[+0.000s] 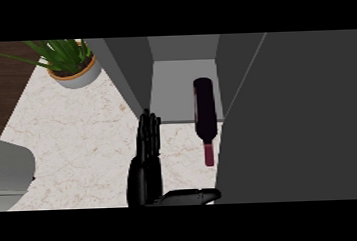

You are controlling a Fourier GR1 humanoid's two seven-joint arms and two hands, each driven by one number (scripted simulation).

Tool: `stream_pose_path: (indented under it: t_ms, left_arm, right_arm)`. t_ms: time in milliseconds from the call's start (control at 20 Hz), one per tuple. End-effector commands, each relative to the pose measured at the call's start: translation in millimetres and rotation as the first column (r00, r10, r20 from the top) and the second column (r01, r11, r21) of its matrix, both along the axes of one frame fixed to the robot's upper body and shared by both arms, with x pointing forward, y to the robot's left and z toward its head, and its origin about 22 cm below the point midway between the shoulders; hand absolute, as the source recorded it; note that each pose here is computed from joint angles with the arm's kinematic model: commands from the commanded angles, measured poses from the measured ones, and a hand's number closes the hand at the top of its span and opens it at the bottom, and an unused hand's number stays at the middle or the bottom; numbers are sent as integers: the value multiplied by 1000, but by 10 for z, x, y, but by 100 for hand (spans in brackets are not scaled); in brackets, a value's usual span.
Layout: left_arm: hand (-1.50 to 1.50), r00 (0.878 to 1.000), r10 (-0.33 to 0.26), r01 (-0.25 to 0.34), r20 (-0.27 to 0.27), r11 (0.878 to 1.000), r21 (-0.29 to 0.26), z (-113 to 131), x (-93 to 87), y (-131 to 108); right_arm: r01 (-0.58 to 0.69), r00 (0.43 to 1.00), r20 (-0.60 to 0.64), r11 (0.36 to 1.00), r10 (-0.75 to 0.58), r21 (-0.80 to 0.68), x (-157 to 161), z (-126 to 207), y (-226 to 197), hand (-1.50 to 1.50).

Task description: Pick up the wine, place it into the cabinet and close the cabinet

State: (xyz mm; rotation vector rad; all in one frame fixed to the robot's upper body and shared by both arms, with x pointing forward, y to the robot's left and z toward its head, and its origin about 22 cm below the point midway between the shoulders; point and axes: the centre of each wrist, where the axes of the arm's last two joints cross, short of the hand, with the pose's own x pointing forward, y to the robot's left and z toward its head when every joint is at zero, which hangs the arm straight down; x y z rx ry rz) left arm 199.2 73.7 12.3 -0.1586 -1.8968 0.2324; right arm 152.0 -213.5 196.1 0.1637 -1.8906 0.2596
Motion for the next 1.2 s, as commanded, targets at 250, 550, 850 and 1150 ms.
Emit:
stream_pose_path:
  t_ms: [250, 550, 850, 1150]
  left_arm:
    - [-150, 997, -73, 73, 22, 997, -13, 196, -511, 348]
    - [-150, 991, -129, 129, 23, 992, 7, 188, -586, 723]
    - [-150, 986, -159, 158, 43, 987, 24, 395, -771, 1133]
    - [-150, 993, -101, 100, 66, 995, 23, 527, -651, 1399]
  right_arm:
    - [-135, 990, -25, 990, 136, 39, -261, 88, 59, -150]
    - [-211, 976, -53, 977, 210, -25, -343, 43, 2, 150]
    - [-261, 964, -67, 964, 258, -43, -289, -5, 109, 150]
    - [-355, 910, -198, 931, 365, 87, -327, -117, 230, 150]
